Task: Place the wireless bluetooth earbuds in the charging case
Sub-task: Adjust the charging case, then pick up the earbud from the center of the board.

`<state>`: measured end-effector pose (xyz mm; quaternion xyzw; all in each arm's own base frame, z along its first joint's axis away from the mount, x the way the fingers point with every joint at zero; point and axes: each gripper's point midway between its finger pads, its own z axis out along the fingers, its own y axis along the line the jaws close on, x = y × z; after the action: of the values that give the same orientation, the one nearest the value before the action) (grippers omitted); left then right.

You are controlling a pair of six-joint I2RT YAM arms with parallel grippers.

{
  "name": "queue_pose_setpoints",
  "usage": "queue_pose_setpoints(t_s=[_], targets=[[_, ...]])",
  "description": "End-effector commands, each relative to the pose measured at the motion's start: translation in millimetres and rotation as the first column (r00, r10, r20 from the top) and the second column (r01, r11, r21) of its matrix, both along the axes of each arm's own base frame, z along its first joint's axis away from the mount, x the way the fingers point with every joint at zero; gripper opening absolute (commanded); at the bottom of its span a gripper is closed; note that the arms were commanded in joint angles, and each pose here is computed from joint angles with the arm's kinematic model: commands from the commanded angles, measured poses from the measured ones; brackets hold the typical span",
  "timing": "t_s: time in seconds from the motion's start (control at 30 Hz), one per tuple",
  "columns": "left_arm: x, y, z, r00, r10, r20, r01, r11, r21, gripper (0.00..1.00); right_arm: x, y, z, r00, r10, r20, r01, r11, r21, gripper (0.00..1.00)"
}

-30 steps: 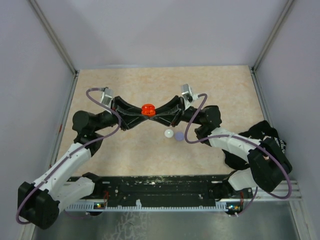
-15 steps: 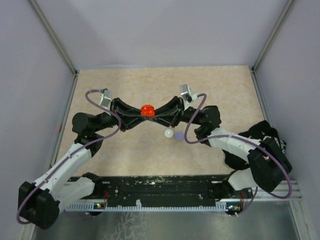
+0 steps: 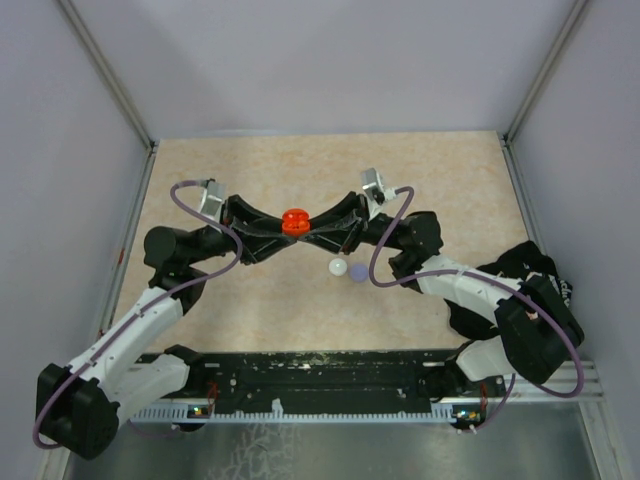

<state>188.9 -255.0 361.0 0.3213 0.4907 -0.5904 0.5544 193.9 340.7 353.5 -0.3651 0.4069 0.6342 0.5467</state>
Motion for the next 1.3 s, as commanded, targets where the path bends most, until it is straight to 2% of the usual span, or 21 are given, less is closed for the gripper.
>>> queue_pose_setpoints(t_s=[0.0,0.23,0.37,0.47,0.53,0.77,0.93,1.0,1.13,1.27], targets=[[-5,2,4,0.999,-0.007,0.040,0.007,1.000,-0.007,0.40,-7,-4,26,0.998,-0.002,0.069,-0.003,0.998,0.070,0.00],[-4,1,0,0.999,-0.008,0.036,0.008,1.000,0.001,0.19,-7,-3,25,0.998,0.004,0.066,-0.009,0.998,0.065,0.00],[0,2,-5,0.997,0.024,0.073,-0.026,0.999,0.027,0.08,-6,-3,22,0.998,-0.001,0.067,-0.003,0.998,0.055,0.00],[4,5,-10,0.990,0.070,0.119,-0.077,0.995,0.058,0.01,-1,-3,16,0.998,-0.027,0.057,0.025,0.999,0.023,0.12],[9,8,-13,0.983,0.110,0.147,-0.122,0.989,0.078,0.00,3,-4,9,0.998,-0.050,0.034,0.050,0.999,-0.005,0.22],[34,20,-35,0.950,0.265,0.165,-0.291,0.942,0.165,0.00,32,-20,-24,0.971,-0.230,-0.059,0.218,0.963,-0.157,0.39],[51,32,-57,0.917,0.372,0.141,-0.396,0.891,0.224,0.00,50,-38,-59,0.913,-0.393,-0.113,0.337,0.879,-0.338,0.44],[54,34,-66,0.911,0.389,0.141,-0.413,0.876,0.248,0.00,59,-50,-75,0.867,-0.477,-0.142,0.384,0.823,-0.418,0.45],[60,40,-83,0.892,0.426,0.151,-0.452,0.847,0.280,0.00,77,-84,-119,0.729,-0.666,-0.159,0.456,0.645,-0.613,0.47],[65,44,-96,0.879,0.448,0.164,-0.477,0.822,0.310,0.00,90,-119,-151,0.605,-0.783,-0.140,0.457,0.486,-0.745,0.50]])
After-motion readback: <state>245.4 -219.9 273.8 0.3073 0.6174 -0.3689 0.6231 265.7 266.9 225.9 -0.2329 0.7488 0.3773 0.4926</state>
